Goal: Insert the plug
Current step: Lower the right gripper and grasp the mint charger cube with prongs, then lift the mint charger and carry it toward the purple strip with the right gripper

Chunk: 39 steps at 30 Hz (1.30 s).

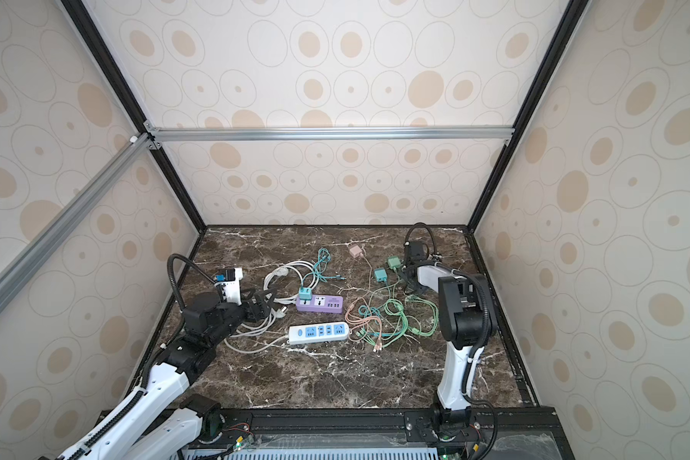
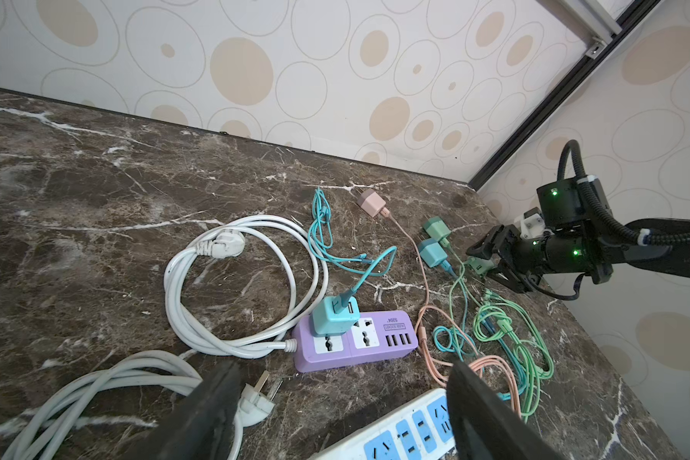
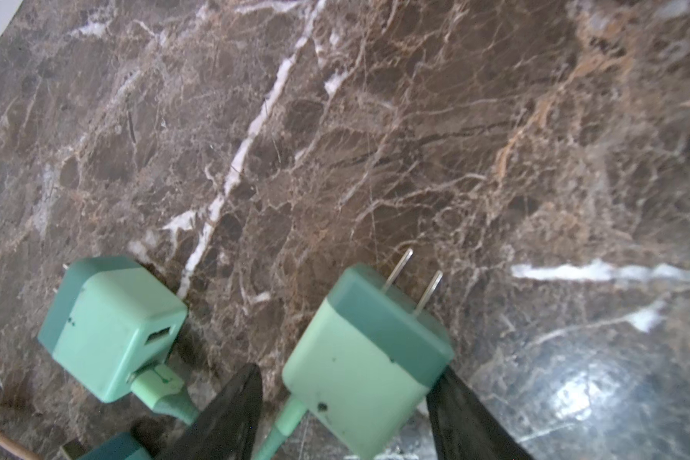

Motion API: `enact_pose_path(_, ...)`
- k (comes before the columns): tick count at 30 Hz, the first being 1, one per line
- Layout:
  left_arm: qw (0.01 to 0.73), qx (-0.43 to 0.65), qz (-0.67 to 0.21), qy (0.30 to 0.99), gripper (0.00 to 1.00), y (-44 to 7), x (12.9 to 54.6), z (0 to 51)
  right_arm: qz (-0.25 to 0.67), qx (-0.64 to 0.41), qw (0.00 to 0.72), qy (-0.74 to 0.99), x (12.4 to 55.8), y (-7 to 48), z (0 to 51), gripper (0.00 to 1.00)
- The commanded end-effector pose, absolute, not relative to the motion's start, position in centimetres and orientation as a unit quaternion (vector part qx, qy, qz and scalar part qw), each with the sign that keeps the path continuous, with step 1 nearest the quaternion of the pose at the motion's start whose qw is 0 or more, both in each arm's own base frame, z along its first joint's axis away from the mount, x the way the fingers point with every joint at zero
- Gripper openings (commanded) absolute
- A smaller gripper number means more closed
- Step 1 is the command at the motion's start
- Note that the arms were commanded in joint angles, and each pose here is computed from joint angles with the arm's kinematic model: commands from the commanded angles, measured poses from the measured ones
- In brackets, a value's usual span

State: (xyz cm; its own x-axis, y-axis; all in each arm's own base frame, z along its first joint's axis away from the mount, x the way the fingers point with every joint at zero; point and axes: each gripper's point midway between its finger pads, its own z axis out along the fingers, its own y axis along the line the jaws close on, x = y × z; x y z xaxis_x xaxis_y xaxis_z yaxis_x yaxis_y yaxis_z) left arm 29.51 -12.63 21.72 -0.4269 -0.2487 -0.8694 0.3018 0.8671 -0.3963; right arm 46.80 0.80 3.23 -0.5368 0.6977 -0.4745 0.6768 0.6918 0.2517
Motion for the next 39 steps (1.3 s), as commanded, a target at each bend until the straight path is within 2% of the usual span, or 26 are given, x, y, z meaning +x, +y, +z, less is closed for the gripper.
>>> enact_pose_path(1, 0.541, 0.013, -0.258, 0.800, 0.82, -12.5, 29.5, 22.2, 0.010, 0.405, 0.276, 0.872, 47.2, 0.1, 3.0, 0.68)
enact_pose_path(17, 0.539, 0.013, -0.254, 0.803, 0.82, -12.5, 29.6, 22.0, -0.003, 0.386, 0.257, 0.886, 47.8, -0.2, 1.9, 0.60)
enact_pose_path(24, 0.533, 0.014, -0.255, 0.807, 0.82, -12.6, 29.7, 21.7, -0.004, 0.359, 0.266, 0.895, 48.0, -0.1, 2.7, 0.44)
enact_pose_path(31, 0.522, 0.037, -0.283, 0.804, 0.82, -14.0, 29.8, 21.9, 0.019, 0.255, 0.318, 0.913, 48.9, 1.1, 6.8, 0.31)
enact_pose_path(39, 0.514, 0.071, -0.309, 0.797, 0.82, -15.6, 30.1, 23.1, 0.059, 0.105, 0.377, 0.918, 48.4, 3.6, 13.3, 0.30)
